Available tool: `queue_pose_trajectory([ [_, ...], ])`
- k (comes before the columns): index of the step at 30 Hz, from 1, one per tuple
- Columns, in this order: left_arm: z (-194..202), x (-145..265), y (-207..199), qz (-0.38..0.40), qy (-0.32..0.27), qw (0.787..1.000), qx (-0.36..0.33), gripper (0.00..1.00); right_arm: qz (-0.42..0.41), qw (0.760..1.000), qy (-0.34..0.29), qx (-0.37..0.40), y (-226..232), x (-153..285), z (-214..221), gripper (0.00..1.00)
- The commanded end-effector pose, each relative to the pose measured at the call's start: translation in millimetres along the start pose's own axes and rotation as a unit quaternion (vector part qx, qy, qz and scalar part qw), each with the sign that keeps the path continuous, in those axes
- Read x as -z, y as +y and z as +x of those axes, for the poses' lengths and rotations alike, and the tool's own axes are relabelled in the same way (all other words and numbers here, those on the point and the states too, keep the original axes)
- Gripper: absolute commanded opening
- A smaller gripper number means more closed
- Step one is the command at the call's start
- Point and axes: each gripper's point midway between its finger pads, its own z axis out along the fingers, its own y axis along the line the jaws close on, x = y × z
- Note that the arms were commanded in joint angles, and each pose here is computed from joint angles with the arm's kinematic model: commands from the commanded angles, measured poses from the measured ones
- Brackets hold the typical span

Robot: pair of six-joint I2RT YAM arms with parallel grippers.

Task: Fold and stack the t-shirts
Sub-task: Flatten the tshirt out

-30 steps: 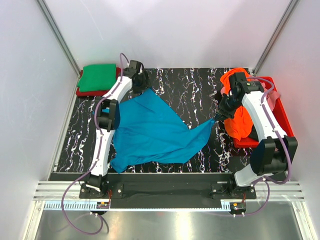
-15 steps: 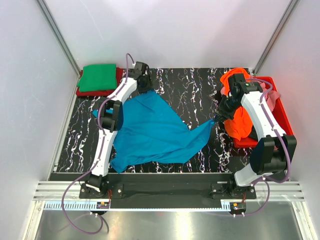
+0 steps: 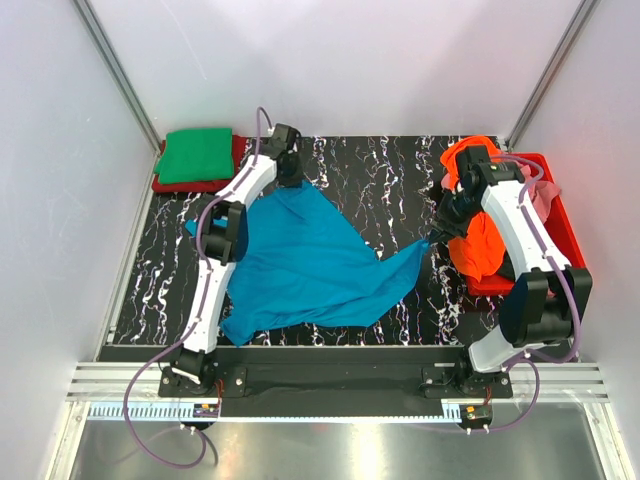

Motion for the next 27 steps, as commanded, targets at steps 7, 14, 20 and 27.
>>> queue_pose_trajectory([
  [7,-118,227,-2,0.042,-0.177,0.983,0.038,0.0,-0.073,0.993,-0.077,0.053,51,57,-46,0.0],
  [14,-110,386,29,0.028,-0.281,0.958,0.052,0.0,-0.128,0.975,-0.157,0.093,79,126,-60,0.0],
  [20,-69,496,59,0.0,-0.367,0.927,0.079,0.0,-0.172,0.942,-0.265,0.118,87,205,-52,0.0],
  [27,-9,616,80,0.007,-0.451,0.887,0.094,0.0,-0.208,0.898,-0.371,0.111,68,287,-9,0.0],
])
